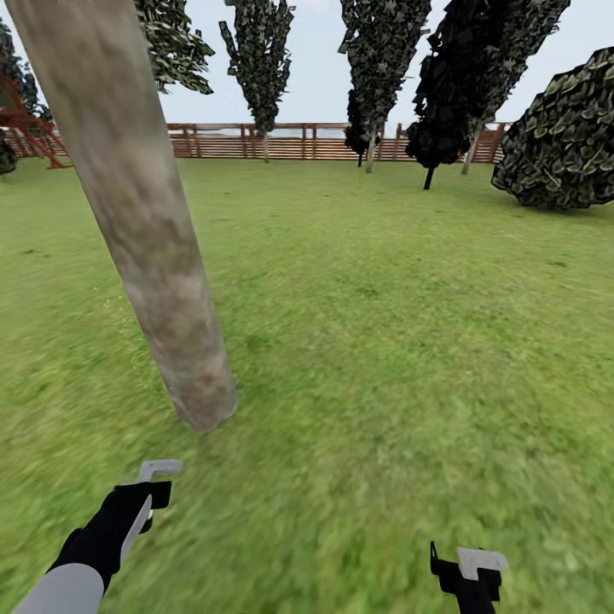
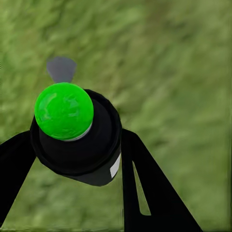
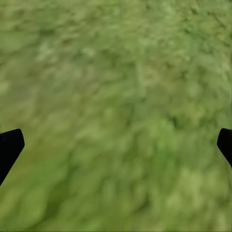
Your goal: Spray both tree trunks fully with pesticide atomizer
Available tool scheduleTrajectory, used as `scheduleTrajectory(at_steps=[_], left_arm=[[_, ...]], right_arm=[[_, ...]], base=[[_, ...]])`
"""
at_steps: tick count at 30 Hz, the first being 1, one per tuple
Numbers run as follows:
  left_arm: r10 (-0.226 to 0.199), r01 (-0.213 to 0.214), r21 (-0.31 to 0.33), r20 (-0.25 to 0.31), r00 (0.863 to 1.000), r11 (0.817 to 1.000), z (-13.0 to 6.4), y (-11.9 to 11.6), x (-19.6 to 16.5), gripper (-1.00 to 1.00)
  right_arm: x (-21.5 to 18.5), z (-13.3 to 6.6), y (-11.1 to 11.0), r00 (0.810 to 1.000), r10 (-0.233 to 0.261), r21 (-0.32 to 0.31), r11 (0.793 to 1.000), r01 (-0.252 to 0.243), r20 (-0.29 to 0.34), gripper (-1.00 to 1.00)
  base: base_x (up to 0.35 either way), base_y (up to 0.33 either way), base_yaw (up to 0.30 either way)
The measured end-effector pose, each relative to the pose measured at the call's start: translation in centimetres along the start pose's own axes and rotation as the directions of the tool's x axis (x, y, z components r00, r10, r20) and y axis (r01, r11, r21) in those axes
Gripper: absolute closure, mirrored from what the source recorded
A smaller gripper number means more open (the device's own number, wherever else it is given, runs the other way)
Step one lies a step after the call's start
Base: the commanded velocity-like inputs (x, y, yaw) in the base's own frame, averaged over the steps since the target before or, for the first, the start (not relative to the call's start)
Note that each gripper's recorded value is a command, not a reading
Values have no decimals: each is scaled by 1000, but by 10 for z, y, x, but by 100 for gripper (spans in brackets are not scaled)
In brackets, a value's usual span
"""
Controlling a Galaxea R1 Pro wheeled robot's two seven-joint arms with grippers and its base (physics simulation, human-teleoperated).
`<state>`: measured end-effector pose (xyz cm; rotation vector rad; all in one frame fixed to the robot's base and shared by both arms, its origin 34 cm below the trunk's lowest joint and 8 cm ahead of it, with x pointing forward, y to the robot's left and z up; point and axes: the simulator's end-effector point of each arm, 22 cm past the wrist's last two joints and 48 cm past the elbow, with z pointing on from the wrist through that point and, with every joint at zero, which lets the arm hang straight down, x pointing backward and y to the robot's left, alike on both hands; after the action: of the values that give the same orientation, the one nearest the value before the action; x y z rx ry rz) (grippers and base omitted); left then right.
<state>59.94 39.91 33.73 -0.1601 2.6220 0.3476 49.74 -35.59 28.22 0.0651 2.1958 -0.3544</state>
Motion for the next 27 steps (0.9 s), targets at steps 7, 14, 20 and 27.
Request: scheduleTrajectory(at_steps=[7,14,20,27], left_arm=[[-1,0,18,3,1000,1000,-2,-16,0,100],[-1,-1,41,43,999,999,-4,-25,-14,100],[39,-36,-26,123,992,999,-5,18,-59,100],[54,-58,21,160,986,998,-10,9,-83,100]], right_arm=[[0,0,-2,1000,-1,3,1000,1,0,-100],[0,1,-7,1000,-4,10,1000,4,1,-100],[0,1,-7,1000,-4,10,1000,4,1,-100],[0,1,-6,1000,-2,12,1000,2,2,-100]], base=[[19,-268,70],[3,-30,1],[0,0,0],[0,0,112]])
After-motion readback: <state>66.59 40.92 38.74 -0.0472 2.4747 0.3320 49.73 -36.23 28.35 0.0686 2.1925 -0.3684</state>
